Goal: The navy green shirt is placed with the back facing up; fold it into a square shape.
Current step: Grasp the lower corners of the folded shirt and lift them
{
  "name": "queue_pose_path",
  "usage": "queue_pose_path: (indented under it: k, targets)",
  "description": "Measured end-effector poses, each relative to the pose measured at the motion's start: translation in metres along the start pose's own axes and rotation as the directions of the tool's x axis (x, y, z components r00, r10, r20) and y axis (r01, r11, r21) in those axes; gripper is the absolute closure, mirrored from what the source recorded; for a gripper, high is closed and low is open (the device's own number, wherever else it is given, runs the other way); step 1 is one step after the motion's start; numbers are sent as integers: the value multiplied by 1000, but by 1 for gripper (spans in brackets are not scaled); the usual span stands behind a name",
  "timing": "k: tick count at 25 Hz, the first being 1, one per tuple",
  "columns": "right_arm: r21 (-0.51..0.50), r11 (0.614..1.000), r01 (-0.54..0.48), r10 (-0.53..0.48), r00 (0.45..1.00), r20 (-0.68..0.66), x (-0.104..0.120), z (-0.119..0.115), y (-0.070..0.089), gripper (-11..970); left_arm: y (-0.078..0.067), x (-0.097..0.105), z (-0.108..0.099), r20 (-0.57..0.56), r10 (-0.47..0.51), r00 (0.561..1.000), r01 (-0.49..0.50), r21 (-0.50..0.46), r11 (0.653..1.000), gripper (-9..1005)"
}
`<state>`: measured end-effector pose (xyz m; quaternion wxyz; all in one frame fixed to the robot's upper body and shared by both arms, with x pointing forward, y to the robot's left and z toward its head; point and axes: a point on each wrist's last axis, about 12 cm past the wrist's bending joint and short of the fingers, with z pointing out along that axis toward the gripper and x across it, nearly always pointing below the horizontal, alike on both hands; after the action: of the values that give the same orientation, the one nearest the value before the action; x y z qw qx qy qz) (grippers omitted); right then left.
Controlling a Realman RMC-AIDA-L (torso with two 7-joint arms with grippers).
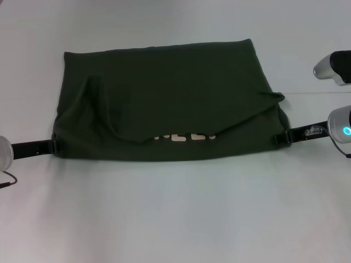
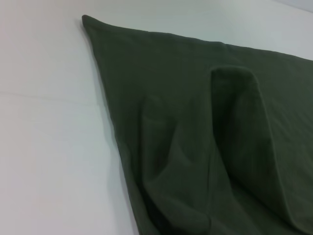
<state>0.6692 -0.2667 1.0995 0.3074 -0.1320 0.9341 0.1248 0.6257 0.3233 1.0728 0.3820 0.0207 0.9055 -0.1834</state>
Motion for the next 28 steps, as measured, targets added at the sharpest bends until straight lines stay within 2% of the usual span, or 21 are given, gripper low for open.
queue_pose_path:
  k: [13,18,22,28]
  targets:
    - [13,1000,29,-29,1000,-7,3,3,3,712,0,-1,0,2,-3,1000,3,2,1000,979]
    - [20,1000,21,-21,1000,3,3,3,1,898,0,-2,0,3,-9,1000,9,1,1000,979]
    - [8,1000,17,-17,1000,3,3,1,1,913,1,-6,-5,11,-21,1000,21,13,1000,979]
    - [-34,999,27,-26,999,20,3,-16,-1,920,5,-10,-23,-10,-56,998,57,100,993,979]
